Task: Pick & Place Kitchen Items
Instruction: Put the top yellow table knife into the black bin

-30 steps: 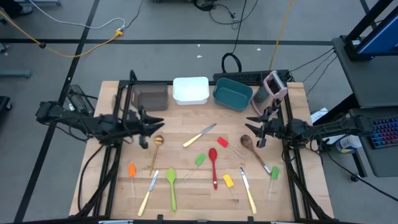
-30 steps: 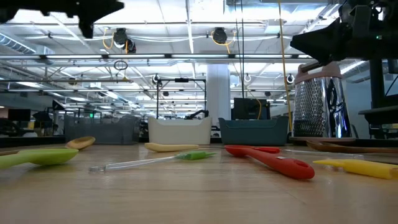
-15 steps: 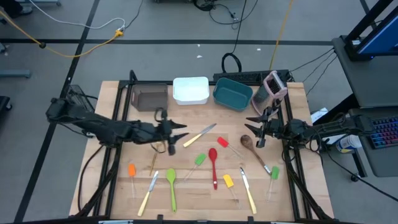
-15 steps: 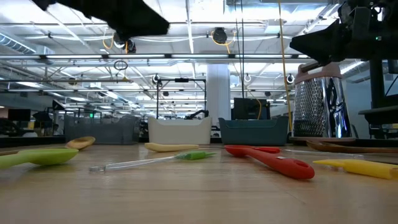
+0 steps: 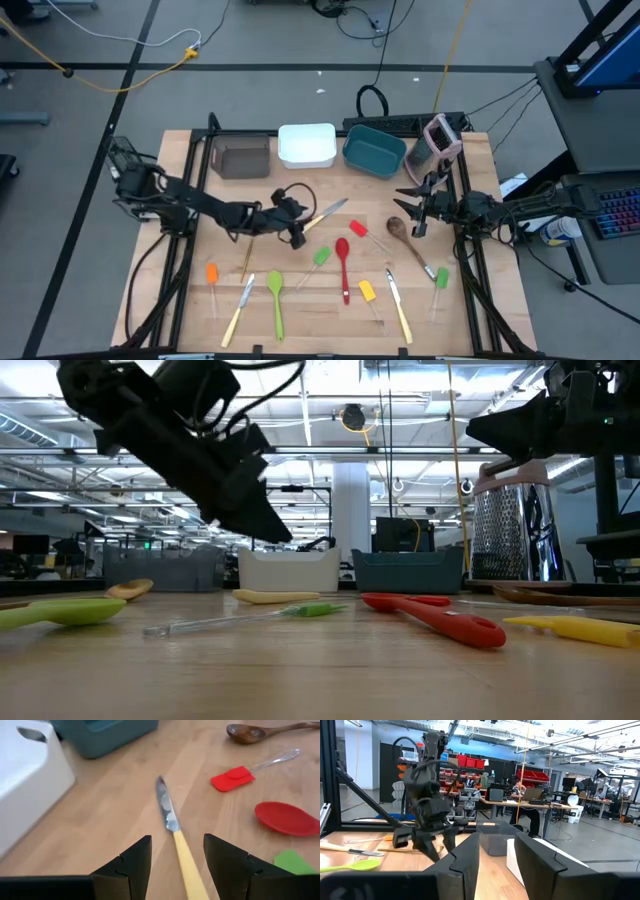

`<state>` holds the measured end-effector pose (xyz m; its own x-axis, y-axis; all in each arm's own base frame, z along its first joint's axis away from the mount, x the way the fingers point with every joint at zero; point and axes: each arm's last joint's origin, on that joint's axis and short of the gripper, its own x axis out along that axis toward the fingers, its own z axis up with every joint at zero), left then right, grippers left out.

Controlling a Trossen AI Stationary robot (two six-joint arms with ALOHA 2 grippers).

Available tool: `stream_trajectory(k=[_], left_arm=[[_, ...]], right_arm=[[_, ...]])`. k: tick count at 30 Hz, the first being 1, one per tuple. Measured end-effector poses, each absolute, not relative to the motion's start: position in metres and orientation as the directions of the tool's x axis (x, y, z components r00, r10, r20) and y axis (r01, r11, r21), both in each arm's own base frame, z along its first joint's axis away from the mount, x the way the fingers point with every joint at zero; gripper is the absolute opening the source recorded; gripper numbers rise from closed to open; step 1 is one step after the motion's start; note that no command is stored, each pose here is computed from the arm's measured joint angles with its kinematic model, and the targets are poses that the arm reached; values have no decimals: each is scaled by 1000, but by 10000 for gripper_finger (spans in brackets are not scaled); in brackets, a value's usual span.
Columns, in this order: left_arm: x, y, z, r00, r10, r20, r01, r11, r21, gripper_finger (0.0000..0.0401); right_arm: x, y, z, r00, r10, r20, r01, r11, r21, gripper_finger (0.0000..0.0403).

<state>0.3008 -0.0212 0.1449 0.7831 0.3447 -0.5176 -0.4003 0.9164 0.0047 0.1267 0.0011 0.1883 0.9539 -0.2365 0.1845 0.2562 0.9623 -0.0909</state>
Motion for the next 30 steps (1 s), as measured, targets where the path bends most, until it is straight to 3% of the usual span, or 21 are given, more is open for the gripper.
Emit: stream_trajectory(k=[7,18,30], left_arm=[[311,-24,125,808,308,-502,-384,922,-53,186],[312,-24,93,754,296,-587,-424,901,-90,186],[312,-24,89,744,301,-596,-446,888,-108,186]], right_arm=[[127,1,188,954,-236,185,256,962,-91,116],[127,1,188,954,-236,185,256,962,-91,116],[127,1,188,954,-236,185,256,962,-91,116]])
